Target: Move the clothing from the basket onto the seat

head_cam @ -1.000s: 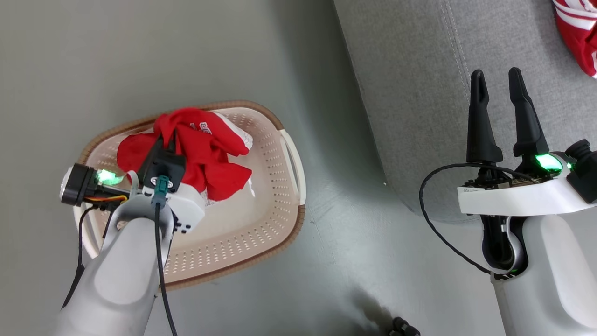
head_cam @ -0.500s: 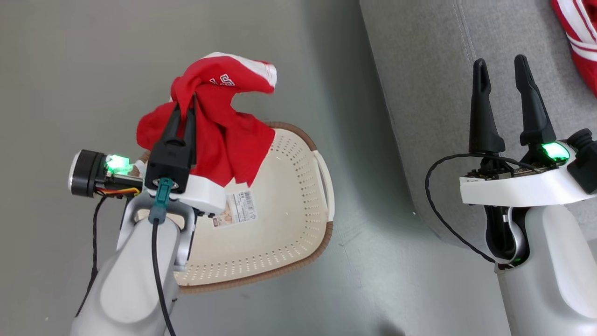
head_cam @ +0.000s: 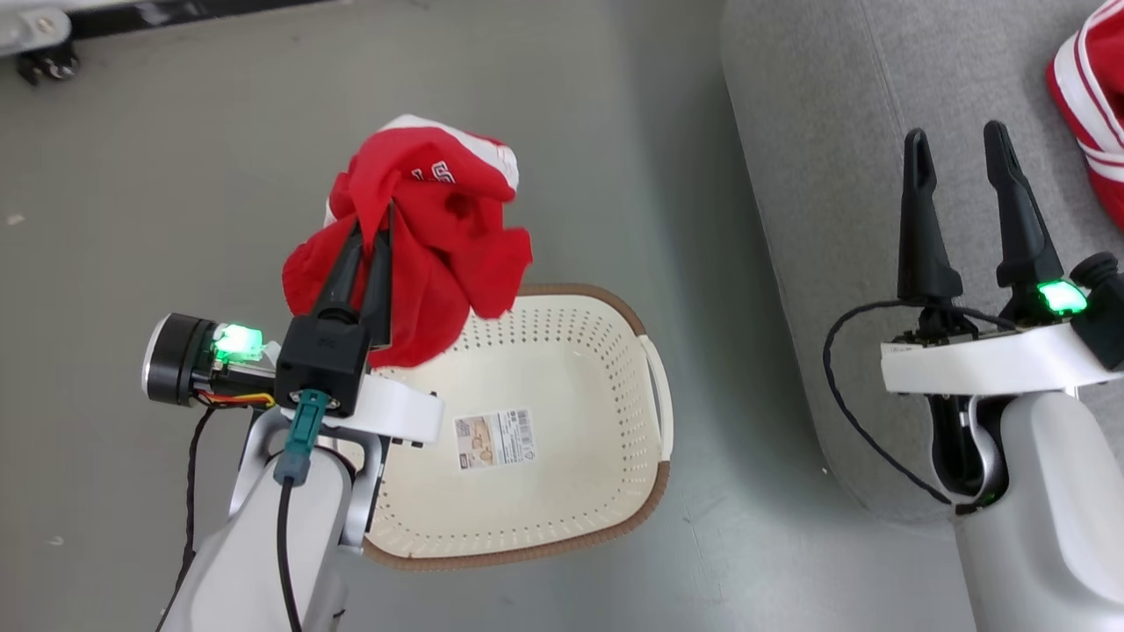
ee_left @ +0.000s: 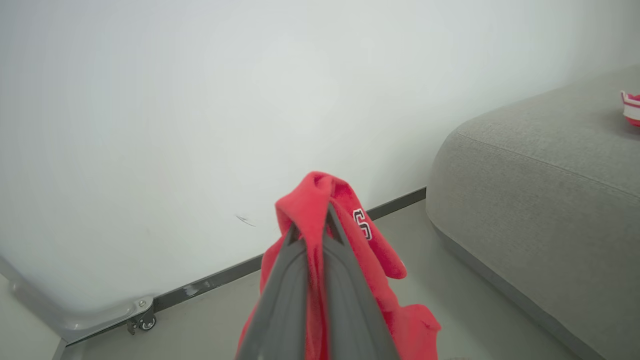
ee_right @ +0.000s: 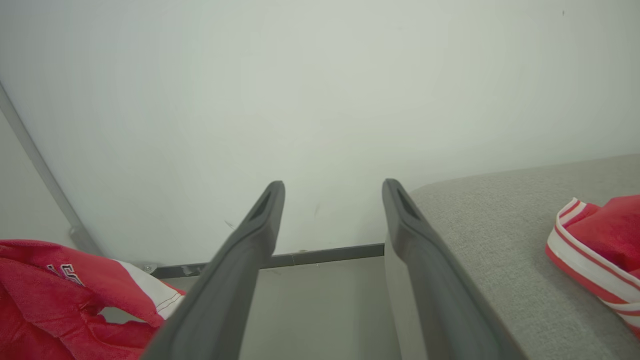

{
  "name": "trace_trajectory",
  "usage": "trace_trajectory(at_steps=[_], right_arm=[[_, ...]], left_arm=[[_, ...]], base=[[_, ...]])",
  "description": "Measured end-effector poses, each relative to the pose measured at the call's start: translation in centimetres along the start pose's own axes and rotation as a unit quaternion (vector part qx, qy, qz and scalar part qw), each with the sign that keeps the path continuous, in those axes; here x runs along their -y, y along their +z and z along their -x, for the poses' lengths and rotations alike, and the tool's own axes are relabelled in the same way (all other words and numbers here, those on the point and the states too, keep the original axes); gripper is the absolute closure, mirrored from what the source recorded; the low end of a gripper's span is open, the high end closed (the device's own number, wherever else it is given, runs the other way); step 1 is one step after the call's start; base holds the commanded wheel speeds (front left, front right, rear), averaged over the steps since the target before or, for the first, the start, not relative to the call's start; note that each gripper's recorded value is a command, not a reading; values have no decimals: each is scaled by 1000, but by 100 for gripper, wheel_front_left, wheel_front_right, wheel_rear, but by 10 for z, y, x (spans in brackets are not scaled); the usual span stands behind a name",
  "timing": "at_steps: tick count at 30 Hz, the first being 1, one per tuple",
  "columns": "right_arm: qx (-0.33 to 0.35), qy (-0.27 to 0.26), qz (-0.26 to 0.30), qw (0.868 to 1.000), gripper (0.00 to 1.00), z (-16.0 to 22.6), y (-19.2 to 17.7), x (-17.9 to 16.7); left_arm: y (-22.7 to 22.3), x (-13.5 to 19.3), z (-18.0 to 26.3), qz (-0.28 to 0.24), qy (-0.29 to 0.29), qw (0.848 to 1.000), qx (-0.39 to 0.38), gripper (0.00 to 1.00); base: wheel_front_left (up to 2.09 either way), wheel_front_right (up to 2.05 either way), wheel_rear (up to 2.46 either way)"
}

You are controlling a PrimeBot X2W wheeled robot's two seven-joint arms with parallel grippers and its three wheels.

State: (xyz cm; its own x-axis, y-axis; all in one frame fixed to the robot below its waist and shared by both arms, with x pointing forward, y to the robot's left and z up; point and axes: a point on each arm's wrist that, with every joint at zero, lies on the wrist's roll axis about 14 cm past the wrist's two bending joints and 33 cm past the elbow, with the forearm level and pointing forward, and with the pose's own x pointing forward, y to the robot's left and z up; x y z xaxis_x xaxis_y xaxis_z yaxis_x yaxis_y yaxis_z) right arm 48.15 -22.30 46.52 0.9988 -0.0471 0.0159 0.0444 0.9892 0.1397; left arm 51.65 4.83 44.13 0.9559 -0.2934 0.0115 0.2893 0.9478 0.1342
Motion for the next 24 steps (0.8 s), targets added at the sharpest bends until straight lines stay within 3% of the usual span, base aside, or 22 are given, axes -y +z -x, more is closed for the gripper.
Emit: trace_trajectory(at_steps=[13, 24], right_arm=[[1, 7, -6, 1000, 0, 24, 10, -9], [-2, 23, -5, 1000, 0, 47, 18, -22]], left_arm=[[70, -9, 27, -18, 1, 997, 73, 100], [102, -8, 59, -22, -3, 995, 97, 100]], base=[[0, 0, 0], [0, 0, 0]])
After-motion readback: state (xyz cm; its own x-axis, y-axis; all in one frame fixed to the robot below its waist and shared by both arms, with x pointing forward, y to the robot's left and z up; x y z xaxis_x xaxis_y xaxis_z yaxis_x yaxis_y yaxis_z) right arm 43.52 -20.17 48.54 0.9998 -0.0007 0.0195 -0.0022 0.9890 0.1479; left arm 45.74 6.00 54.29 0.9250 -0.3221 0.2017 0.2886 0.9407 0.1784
